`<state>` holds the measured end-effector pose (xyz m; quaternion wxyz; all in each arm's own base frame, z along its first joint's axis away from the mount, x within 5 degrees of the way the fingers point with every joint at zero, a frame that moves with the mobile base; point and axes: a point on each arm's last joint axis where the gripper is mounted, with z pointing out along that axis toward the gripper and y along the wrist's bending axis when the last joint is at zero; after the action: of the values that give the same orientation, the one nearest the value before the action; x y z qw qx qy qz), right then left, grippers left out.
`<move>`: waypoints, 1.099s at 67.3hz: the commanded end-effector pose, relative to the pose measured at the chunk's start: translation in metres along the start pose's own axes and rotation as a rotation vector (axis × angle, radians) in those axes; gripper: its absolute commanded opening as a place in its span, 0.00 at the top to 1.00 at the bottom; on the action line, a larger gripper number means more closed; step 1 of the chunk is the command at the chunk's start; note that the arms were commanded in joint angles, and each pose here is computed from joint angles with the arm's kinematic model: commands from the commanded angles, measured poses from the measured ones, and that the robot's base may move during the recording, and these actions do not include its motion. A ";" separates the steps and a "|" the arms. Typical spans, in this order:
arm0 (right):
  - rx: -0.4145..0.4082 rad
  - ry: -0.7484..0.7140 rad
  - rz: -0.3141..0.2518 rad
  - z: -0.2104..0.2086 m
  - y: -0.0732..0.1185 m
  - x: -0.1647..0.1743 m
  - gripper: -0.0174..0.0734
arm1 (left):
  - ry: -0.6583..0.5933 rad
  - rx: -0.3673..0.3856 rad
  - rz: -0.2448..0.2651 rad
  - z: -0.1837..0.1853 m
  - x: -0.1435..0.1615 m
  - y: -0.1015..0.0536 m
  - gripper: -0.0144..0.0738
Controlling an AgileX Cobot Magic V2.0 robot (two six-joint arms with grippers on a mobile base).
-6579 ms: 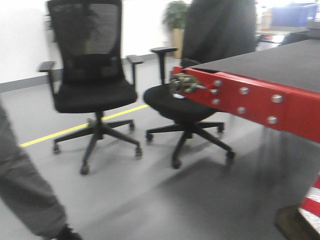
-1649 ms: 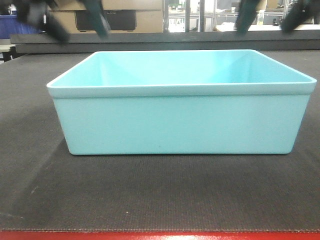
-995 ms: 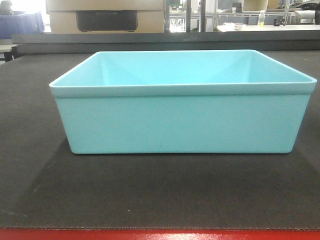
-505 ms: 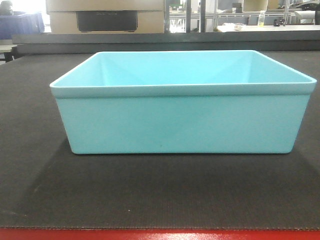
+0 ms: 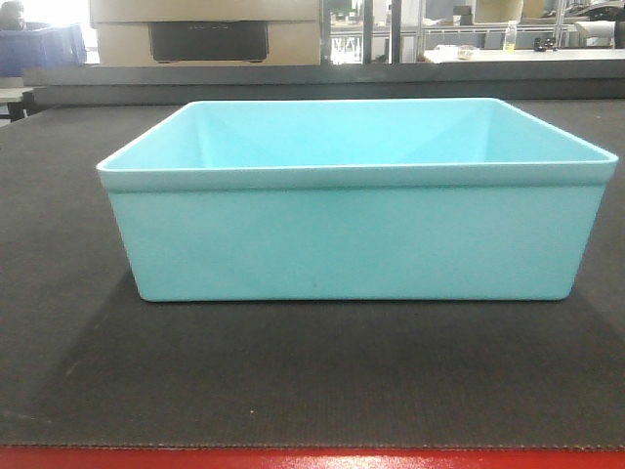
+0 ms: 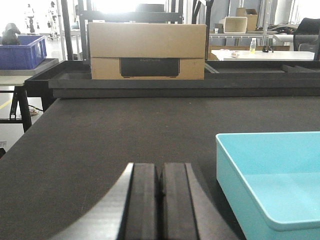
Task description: Fetch blue bin and place on conveyor start
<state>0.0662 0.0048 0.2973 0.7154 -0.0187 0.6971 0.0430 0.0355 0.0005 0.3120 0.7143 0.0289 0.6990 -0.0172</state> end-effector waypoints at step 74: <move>-0.001 -0.029 -0.011 -0.001 0.000 -0.002 0.99 | -0.031 -0.118 0.020 0.018 0.102 0.002 0.96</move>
<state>0.0661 0.0048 0.2974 0.7158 -0.0187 0.6967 0.0431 0.0553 0.0031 0.2086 0.6887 -0.0070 0.7243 0.0322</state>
